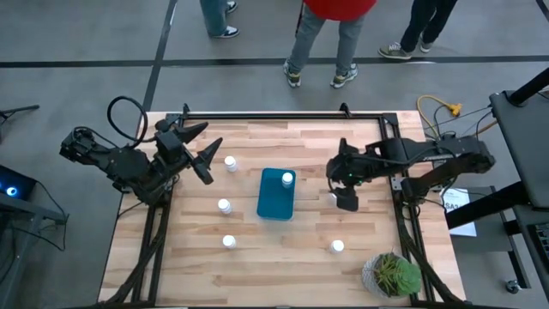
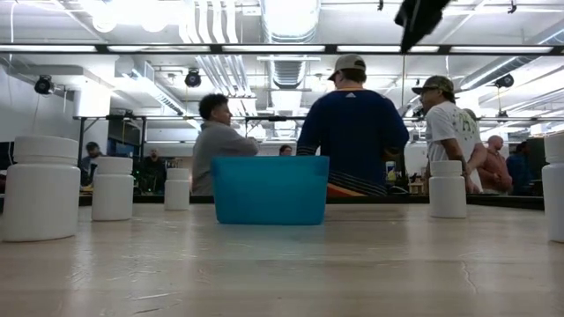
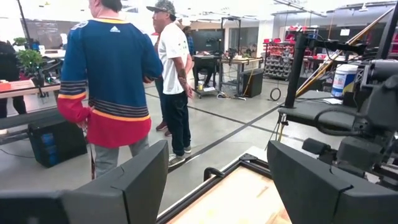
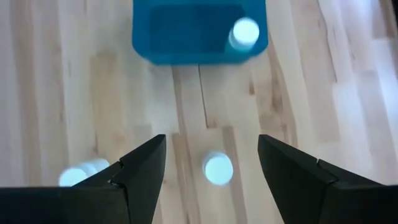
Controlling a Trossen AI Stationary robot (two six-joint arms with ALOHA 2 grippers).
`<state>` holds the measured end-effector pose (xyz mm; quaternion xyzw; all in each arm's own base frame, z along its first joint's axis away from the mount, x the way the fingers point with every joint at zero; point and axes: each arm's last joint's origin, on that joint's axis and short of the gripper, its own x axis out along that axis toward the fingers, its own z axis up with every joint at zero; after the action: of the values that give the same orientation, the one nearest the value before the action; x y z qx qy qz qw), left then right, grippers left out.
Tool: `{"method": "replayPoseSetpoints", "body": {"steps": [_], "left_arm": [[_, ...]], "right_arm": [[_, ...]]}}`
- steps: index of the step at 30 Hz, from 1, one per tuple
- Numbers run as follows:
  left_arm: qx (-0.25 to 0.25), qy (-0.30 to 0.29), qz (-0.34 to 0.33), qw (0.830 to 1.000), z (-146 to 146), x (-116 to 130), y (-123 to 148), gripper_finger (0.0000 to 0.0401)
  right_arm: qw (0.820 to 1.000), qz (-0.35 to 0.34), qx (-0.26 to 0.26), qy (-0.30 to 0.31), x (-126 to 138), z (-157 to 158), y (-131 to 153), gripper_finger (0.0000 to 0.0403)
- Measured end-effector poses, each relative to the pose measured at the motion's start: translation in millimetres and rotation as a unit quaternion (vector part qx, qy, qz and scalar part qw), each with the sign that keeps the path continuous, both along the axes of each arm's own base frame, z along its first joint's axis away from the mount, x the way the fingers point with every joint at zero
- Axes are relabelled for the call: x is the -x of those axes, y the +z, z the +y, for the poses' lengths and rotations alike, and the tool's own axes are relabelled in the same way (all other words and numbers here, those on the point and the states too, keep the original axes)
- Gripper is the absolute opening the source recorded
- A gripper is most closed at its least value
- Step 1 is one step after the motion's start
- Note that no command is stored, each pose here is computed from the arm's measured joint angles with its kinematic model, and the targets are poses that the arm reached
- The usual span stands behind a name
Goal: Pick and place pill bottles into a basket
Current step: Put the white medicine bottle into the container
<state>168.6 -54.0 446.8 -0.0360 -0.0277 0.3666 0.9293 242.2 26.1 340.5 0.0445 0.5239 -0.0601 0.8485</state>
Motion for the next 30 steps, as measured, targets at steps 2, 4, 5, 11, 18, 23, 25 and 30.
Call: {"method": "replayPoseSetpoints", "body": {"steps": [2,4,5,11,18,23,25,30], "left_arm": [[-0.001,0.000,0.001,1.000,0,-1,0,0.0256],[-0.001,0.000,0.002,1.000,-1,-1,-1,0.0256],[-0.001,0.000,0.003,1.000,-1,-2,-1,0.0256],[-0.003,0.000,0.006,1.000,-2,-4,-2,0.0256],[-0.004,0.000,0.008,1.000,-3,-6,-3,0.0256],[-0.004,0.000,0.009,1.000,-3,-7,-3,0.0256],[-0.004,0.000,0.010,1.000,-4,-7,-4,0.0256],[-0.004,0.000,0.010,1.000,-4,-7,-4,0.0256]], "right_arm": [[1.000,0.010,0.003,0.004,4,0,-8,0.0246],[1.000,0.022,0.006,0.007,7,-1,-17,0.0244],[1.000,0.025,0.007,0.008,8,-1,-22,0.0243],[0.999,0.043,0.003,-0.005,10,-3,-44,0.0245],[0.999,0.051,0.001,-0.010,10,-3,-59,0.0249],[0.999,0.053,0.002,-0.007,10,-2,-70,0.0244],[0.998,0.055,0.003,-0.006,11,-3,-74,0.0244],[0.998,0.060,0.002,-0.008,12,-4,-86,0.0247]]}}
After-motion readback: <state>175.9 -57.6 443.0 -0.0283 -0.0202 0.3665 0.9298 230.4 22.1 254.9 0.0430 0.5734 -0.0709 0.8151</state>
